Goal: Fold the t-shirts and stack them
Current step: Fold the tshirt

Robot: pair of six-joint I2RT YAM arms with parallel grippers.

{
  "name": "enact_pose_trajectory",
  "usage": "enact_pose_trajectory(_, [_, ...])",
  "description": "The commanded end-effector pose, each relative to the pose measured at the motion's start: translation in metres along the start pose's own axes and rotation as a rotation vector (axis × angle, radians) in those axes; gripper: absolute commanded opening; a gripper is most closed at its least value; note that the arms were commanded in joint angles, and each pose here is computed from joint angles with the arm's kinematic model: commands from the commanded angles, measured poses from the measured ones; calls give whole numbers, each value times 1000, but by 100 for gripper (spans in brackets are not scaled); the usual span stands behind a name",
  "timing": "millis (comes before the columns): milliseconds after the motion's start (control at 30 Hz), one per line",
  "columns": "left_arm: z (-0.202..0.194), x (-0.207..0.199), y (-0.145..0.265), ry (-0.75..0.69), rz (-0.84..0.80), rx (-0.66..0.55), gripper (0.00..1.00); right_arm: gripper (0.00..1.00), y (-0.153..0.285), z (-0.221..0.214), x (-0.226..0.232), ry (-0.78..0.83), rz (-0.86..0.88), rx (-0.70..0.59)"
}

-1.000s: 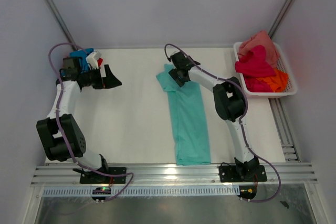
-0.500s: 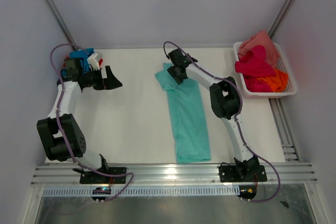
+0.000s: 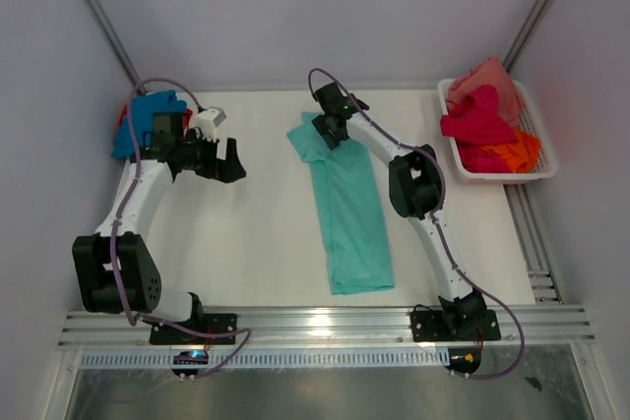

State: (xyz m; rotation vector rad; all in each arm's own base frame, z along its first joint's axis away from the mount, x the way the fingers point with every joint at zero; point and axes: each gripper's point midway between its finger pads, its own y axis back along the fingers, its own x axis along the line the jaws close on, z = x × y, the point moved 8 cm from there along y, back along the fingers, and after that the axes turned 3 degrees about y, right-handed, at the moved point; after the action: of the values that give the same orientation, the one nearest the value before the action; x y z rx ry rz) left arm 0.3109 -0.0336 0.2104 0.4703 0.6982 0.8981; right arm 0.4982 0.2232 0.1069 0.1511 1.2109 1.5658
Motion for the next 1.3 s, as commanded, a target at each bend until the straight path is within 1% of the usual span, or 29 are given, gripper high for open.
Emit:
enact_pose_trajectory(0, [-10,-28,-1,-184,58,58,99,99,-13,-10,-10,-48,12,44])
enact_pose_trajectory(33, [-15,-43,-7,-238,50,96,99,99,-13,-8,-11,-58,13,42])
enact_pose_trajectory(133, [-25,-67,-16,-341,43,153,99,99,-14,-9,-16,-72,23,45])
enact_pose_trajectory(167, [-31,-85,-23,-402,39,185,99,99,-14,-9,-17,-73,22,46])
enact_pose_trajectory(233, [-38,-102,-32,-460,21,216,99,99,-14,-10,-18,-75,23,48])
enact_pose_trajectory(267, [-44,-119,-38,-513,2,234,99,99,-14,-10,-17,-74,26,53])
enact_pose_trajectory(333, [-53,-134,-49,-555,-23,271,99,99,-15,-11,-18,-85,33,54])
enact_pose_trajectory(367, [-56,-138,-54,-589,-6,290,99,99,-14,-11,-19,-90,38,52])
enact_pose_trajectory(400, [-65,-155,-59,-647,-33,315,99,99,-15,-11,-19,-93,43,51])
enact_pose_trajectory(433, [-71,-161,-68,-677,-38,343,99,99,-15,-11,-19,-100,46,52])
enact_pose_trajectory(500, [-80,-180,-77,-760,-50,359,99,99,-16,-11,-19,-102,59,52])
enact_pose_trajectory(567, [-87,-191,-88,-795,-72,383,99,100,-18,-13,-17,-99,65,63])
enact_pose_trajectory(667, [-90,-220,-96,-829,-123,383,99,99,-18,-13,-18,-109,68,65])
enact_pose_trajectory(733, [-92,-242,-95,-880,-147,365,99,99,-20,-15,-15,-113,85,72])
enact_pose_trajectory(800, [-96,-255,-96,-941,-115,345,99,99,-20,-15,-16,-119,91,72])
enact_pose_trajectory(833, [-104,-269,-93,-993,-134,338,99,99,-20,-15,-16,-120,93,71])
enact_pose_trajectory(933, [-114,-289,-88,-1055,-162,323,99,99,-21,-15,-17,-126,105,66])
enact_pose_trajectory(1133, [-109,-309,-81,-1021,-193,328,99,100,-25,-14,-13,-126,141,58])
enact_pose_trajectory(1267, [-109,-321,-72,-1061,-200,311,99,99,-27,-17,-10,-134,158,72])
